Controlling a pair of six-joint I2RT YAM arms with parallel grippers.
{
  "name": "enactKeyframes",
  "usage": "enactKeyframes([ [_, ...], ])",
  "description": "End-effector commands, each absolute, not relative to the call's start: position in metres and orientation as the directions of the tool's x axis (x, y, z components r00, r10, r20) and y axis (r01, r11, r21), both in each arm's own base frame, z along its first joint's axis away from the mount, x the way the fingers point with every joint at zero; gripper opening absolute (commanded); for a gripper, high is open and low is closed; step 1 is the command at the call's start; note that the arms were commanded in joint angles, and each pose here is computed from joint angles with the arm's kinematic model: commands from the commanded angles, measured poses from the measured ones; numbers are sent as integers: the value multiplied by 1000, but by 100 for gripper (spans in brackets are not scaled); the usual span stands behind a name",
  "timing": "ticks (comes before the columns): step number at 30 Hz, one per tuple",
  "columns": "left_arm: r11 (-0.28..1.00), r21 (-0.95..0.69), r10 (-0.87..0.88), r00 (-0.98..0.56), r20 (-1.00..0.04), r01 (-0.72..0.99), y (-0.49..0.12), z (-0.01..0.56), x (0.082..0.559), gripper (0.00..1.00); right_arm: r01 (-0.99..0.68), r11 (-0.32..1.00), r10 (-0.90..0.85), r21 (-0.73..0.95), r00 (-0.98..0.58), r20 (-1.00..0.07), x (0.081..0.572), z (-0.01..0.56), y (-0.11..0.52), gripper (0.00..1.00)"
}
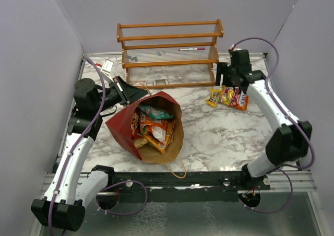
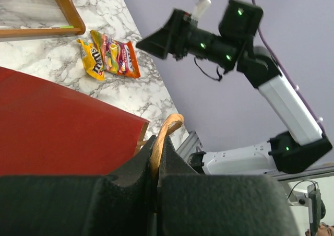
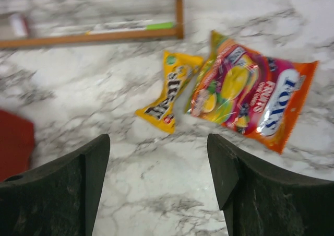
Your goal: Take the snacks out of the paper bag
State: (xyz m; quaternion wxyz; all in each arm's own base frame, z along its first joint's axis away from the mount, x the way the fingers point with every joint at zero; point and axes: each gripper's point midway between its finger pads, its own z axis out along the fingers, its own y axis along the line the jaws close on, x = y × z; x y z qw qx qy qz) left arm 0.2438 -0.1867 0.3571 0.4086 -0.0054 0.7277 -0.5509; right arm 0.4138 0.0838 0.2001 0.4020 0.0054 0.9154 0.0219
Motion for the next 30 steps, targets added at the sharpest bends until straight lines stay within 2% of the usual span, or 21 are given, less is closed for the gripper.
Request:
enactKeyframes([
  [1,391,-794,-465,-645,-607,465,-185,366,242,0,-272,921,42,280,-644,-764,364,211,135,77],
  [11,416,-792,-452,-654,-607,447,-185,354,246,0,-460,750,59,476,-670,-740,270,222,167,80],
  [16,422,-790,-460,-646,-609,445,-184,356,249,0,-536,599,105,595,-684,-722,238,245,198,79],
  [22,428,-792,-464,-646,-606,435,-183,357,252,0,-665,495,17,559,-636,-771,194,267,261,79],
  [25,430,-790,-467,-642,-608,436,-183,359,252,0,-712,470,-36,522,-606,-795,174,273,294,75],
  [30,434,-791,-464,-645,-607,432,-183,358,253,0,-844,389,-129,370,-447,-885,143,274,343,74],
])
